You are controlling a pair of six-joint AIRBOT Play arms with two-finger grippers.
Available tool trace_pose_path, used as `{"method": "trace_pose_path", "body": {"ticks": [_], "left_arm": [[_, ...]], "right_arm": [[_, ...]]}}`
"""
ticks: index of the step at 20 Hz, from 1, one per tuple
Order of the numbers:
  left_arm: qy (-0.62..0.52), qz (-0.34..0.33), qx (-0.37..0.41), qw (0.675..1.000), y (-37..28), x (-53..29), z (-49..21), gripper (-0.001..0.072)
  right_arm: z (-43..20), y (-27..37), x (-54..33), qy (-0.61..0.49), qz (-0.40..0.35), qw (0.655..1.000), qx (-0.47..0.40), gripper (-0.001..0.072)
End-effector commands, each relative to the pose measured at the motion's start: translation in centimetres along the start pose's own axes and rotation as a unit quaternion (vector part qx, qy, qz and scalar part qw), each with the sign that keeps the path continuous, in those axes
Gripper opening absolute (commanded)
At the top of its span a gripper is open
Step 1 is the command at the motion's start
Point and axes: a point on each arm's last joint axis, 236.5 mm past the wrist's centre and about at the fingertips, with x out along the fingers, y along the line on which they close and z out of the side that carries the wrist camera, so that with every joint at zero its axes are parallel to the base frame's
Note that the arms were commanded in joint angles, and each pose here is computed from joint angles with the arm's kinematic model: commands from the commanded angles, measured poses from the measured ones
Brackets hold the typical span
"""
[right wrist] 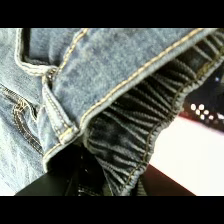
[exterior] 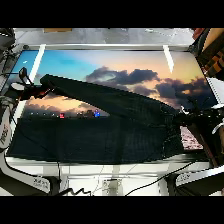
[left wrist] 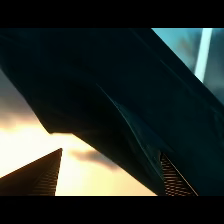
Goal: Fold the clothes and pants, and hang the long-sleeved shirts on hangers.
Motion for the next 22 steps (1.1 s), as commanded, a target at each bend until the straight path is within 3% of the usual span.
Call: {"method": "trace_pose_path", "body": {"ticks": [1, 6, 11, 17, 20, 21, 22], "left_arm": [[-0.015, 0.044, -0.008, 0.999, 2.3, 1.6, 2.2, 0.0636], [-0.104, 0.068, -0.051, 0.991, 3.9, 2.1, 6.6, 0.0635], [-0.095, 0.076, -0.056, 0.991, 5.2, 4.0, 5.4, 0.05], [-0.097, 0.08, -0.059, 0.99, 5.9, 5.2, 4.9, 0.0449], [-0.118, 0.077, -0.051, 0.989, 5.2, 5.6, 5.5, 0.0097], [-0.134, 0.075, -0.046, 0.987, 4.7, 5.6, 6.2, 0.0022], [-0.15, 0.072, -0.041, 0.985, 4.0, 5.5, 6.8, 0.0023]], "right_arm": [[0.0, 0.0, -0.2, 0.003, -0.002, 1.0, -0.002, 0.033], [0.0, 0.0, -0.1, 0.003, -0.002, 1.0, -0.002, 0.0331], [0.0, 0.0, -0.1, 0.002, -0.003, 1.0, -0.002, 0.033], [0.3, -0.4, -0.2, -0.005, -0.01, 1.0, -0.002, 0.033], [0.3, -0.4, -0.2, -0.005, -0.01, 1.0, 0.0, 0.033], [0.3, -0.4, -0.2, -0.005, -0.01, 1.0, 0.0, 0.033], [0.3, -0.4, -0.2, -0.005, -0.01, 1.0, 0.0, 0.033]]}}
